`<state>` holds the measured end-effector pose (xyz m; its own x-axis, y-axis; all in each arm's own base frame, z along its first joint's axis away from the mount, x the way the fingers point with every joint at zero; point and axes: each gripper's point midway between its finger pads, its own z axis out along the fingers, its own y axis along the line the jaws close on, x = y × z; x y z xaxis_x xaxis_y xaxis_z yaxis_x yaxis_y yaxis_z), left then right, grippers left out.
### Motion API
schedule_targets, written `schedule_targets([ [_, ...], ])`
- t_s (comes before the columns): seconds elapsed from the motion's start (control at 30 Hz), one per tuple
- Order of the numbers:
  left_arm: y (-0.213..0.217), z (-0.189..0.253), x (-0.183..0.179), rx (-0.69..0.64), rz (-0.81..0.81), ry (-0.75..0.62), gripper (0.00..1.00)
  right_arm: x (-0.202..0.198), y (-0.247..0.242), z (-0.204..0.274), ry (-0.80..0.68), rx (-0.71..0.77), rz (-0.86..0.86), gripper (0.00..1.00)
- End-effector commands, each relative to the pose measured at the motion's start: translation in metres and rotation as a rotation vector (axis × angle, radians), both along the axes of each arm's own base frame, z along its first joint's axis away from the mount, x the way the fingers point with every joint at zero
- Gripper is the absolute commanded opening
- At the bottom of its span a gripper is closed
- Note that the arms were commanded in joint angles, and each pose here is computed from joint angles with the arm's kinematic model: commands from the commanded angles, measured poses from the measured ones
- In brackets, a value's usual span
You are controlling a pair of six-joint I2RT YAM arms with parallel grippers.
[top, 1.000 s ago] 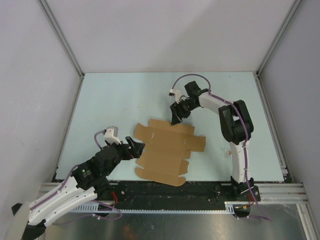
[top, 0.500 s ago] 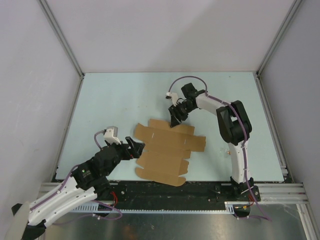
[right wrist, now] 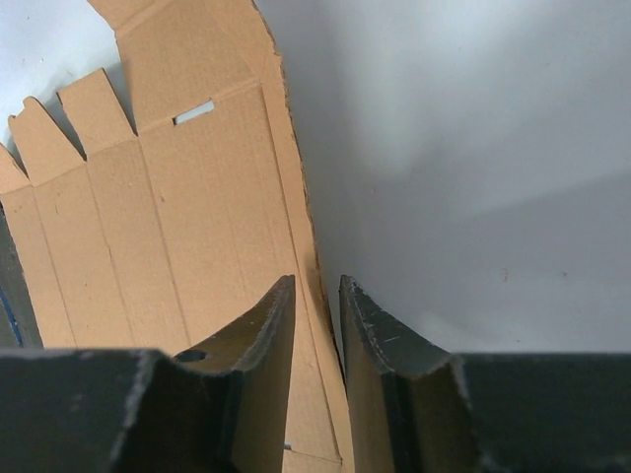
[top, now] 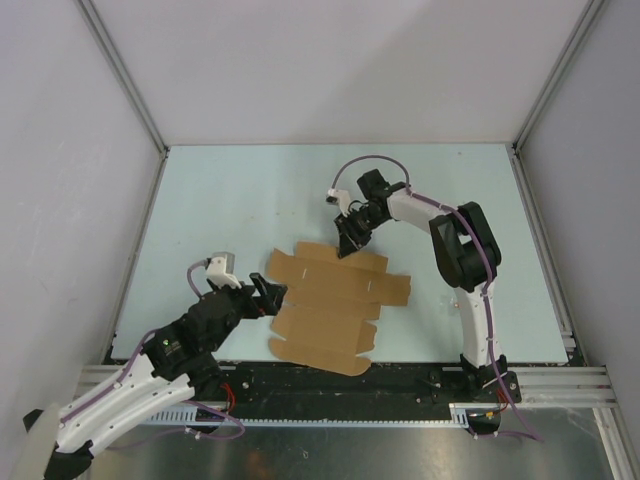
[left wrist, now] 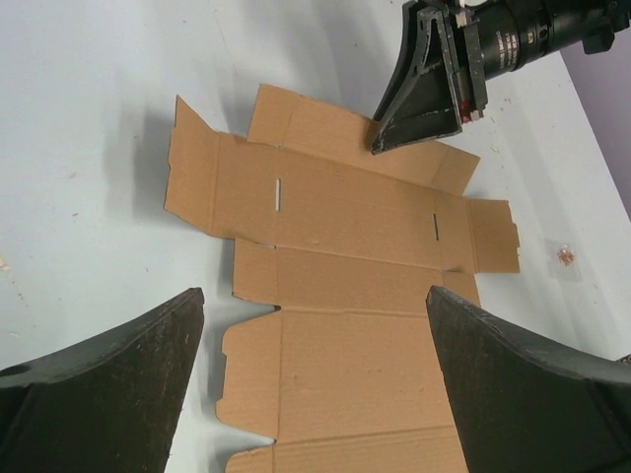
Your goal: Fold the paper box
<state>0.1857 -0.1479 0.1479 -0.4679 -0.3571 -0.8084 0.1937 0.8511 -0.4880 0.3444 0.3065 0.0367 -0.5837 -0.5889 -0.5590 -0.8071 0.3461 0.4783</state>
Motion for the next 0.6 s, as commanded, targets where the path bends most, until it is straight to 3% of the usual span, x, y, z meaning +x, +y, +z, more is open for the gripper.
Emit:
schedule_targets([
  [0.0, 0.005, 0.006, 0.005, 0.034, 0.016, -0.030, 0.99, -0.013, 0.004, 0.009, 0.010, 0.003, 0.014, 0.28],
  [0.23, 0.010, 0.014, 0.013, 0.073, 0.040, -0.052, 0.98, -0.022, 0.005, 0.010, -0.003, -0.043, -0.005, 0.21],
  [0.47, 0.005, 0.037, 0.024, 0.065, 0.036, -0.118, 0.93, -0.025, 0.002, 0.026, -0.021, -0.048, -0.056, 0.01],
  [0.57, -0.002, 0.051, 0.031, 0.057, 0.017, -0.157, 0.90, -0.023, -0.002, 0.036, -0.060, -0.075, -0.095, 0.00],
])
